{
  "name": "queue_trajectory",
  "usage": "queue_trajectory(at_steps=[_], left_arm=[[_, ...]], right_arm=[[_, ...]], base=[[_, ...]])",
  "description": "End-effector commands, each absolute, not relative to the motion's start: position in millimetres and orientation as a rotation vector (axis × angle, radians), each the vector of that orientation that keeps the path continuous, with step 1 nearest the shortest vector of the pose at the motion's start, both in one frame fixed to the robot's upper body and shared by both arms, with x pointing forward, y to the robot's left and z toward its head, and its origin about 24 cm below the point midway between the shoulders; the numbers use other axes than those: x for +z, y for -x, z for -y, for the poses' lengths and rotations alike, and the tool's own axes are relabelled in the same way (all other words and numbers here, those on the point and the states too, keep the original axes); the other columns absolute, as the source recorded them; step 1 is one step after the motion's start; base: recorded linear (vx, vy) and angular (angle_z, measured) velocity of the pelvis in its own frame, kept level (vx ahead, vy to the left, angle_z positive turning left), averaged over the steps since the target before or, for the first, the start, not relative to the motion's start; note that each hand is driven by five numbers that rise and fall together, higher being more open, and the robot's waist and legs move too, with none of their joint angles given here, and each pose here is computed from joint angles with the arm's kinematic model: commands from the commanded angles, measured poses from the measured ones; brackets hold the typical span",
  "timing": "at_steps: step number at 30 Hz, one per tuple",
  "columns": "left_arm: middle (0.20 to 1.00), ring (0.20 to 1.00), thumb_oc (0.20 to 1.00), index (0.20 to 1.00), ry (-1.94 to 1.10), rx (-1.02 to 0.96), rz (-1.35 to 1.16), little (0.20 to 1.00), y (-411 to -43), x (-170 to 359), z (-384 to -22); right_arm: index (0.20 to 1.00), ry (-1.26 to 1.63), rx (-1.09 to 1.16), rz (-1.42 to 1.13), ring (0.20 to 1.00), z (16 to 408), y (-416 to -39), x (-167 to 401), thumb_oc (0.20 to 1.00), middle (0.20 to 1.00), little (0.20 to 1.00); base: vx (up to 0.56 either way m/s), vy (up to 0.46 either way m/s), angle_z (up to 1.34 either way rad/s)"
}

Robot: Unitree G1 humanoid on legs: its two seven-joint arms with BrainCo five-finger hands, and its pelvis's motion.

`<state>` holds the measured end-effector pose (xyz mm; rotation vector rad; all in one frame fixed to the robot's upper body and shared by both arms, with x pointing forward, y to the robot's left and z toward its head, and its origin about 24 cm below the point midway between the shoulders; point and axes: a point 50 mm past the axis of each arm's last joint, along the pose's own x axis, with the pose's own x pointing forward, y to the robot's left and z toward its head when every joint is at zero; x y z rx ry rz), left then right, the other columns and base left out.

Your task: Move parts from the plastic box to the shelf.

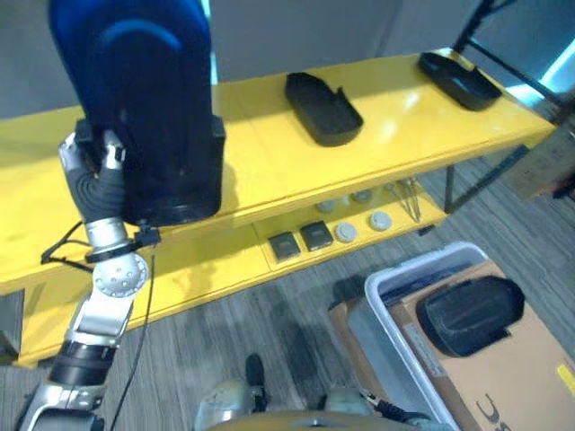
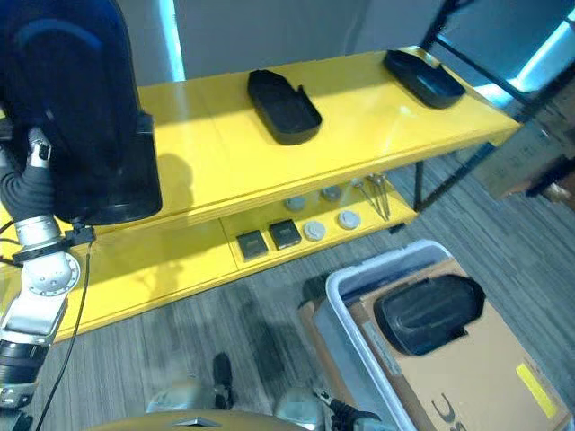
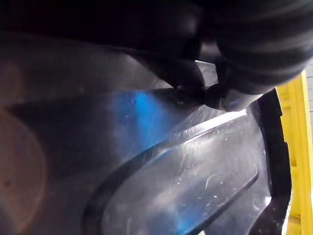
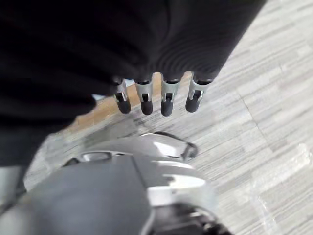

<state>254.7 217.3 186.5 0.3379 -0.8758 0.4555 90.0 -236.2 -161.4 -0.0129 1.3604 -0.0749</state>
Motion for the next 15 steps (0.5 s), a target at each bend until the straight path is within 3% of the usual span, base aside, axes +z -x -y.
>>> queue_trajectory(at_steps=[1, 4, 7, 10, 15], left_arm=[[0.2, 0.2, 0.2, 0.2, -0.277, 0.459, 0.982, 0.2, -251, 210, -206], [0.2, 0.2, 0.2, 0.2, -0.276, 0.459, 0.982, 0.2, -251, 210, -206], [0.2, 0.2, 0.2, 0.2, -0.261, 0.437, 0.947, 0.2, -251, 209, -196], [0.2, 0.2, 0.2, 0.2, -0.253, 0.457, 0.89, 0.2, -248, 198, -200], [0.2, 0.2, 0.2, 0.2, -0.244, 0.531, 0.812, 0.2, -250, 184, -208]], right_arm=[[1.0, -0.002, -0.061, -1.445, 1.0, 231, -68, -167, 1.0, 1.0, 1.0], [1.0, -0.002, -0.061, -1.445, 1.0, 231, -68, -167, 1.0, 1.0, 1.0], [1.0, -0.058, -0.054, -1.436, 1.0, 222, -64, -169, 1.0, 1.0, 1.0], [1.0, -0.113, -0.096, -1.449, 1.0, 223, -61, -170, 1.0, 1.0, 1.0], [1.0, -0.139, -0.164, -1.454, 1.0, 231, -58, -168, 1.0, 1.0, 1.0]], base=[[0.11, -0.152, 1.01], [0.01, -0.017, 0.73], [0.27, -0.609, 0.3], [0.16, -0.225, 1.19], [0.11, -0.102, 0.1]])
